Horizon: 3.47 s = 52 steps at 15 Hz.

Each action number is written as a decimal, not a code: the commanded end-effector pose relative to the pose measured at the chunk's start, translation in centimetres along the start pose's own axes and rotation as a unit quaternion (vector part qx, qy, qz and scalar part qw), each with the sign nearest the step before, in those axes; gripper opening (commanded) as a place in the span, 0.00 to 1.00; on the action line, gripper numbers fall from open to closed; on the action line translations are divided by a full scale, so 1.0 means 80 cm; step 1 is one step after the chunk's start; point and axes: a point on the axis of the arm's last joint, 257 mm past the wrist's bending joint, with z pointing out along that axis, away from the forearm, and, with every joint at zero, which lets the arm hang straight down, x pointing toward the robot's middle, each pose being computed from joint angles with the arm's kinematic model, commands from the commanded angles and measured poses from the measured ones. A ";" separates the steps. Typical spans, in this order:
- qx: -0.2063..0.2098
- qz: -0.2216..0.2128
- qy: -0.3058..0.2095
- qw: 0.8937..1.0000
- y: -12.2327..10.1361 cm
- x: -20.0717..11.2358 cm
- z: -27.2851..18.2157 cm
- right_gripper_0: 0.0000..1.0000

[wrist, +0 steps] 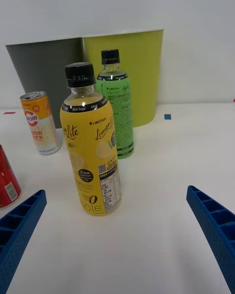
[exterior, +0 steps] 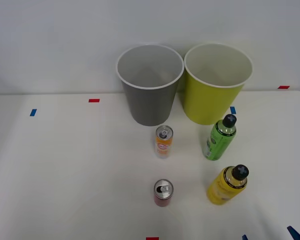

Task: Put cans in the gray bin, plastic bottles in the light green bin

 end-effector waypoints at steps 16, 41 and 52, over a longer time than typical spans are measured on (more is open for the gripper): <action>0.015 -0.011 -0.062 0.998 0.034 -0.012 0.090 1.00; -0.041 -0.003 -0.081 0.996 0.041 -0.008 0.184 1.00; -0.036 -0.022 -0.076 0.996 0.038 -0.003 0.176 0.22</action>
